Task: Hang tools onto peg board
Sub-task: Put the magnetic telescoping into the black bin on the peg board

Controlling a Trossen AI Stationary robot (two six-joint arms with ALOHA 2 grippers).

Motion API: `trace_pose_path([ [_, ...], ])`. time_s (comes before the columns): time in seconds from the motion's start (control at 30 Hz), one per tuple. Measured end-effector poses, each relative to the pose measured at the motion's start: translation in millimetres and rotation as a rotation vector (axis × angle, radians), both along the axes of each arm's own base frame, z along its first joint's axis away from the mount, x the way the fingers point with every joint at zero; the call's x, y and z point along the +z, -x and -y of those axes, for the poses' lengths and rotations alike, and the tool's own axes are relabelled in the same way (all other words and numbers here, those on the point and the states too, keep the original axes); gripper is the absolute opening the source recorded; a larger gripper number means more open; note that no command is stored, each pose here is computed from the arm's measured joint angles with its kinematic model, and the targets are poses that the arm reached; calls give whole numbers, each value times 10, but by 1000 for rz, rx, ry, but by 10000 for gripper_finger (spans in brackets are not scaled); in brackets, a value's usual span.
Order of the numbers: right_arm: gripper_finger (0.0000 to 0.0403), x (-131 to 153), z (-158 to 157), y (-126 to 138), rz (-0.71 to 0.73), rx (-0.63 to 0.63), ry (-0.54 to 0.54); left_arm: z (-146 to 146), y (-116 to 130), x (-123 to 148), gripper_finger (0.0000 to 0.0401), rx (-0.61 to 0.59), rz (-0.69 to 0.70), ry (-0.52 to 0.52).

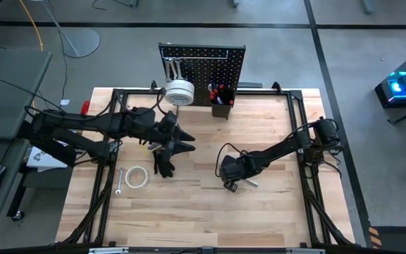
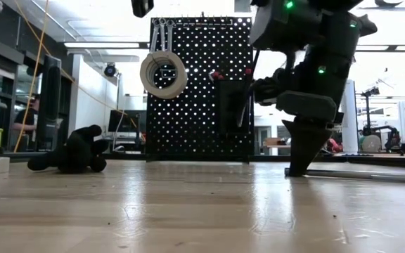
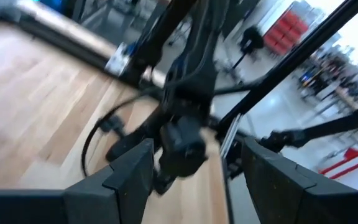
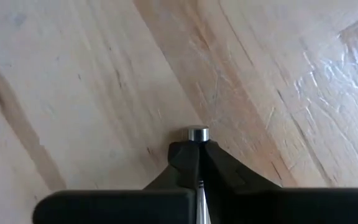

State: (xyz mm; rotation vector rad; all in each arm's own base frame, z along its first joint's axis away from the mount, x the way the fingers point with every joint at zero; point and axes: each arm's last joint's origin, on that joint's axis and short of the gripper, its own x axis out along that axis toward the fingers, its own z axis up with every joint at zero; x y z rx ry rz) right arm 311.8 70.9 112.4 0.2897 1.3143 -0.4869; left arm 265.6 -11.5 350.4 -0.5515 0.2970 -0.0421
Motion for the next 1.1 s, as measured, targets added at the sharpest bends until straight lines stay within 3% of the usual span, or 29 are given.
trace_pose_path([
  [0.17,0,286,22,133,63,-48,52,-3,9,148,223,9,135,2],
  [0.37,1,747,45,186,274,-125,41,-8,30,289,223,18,267,-11],
  [0.53,1,1232,125,289,538,-212,105,-12,61,329,223,22,293,-14],
  [0.77,1,2044,449,403,1045,-403,373,-55,101,374,223,49,318,-24],
  [0.87,0,2299,631,416,1186,-403,427,-58,107,382,223,60,323,-25],
  [0.93,0,2402,732,435,1240,-410,457,-57,109,381,223,60,322,-26],
  [1.1,0,2407,943,452,1221,-419,479,-58,129,394,223,60,325,-33],
])
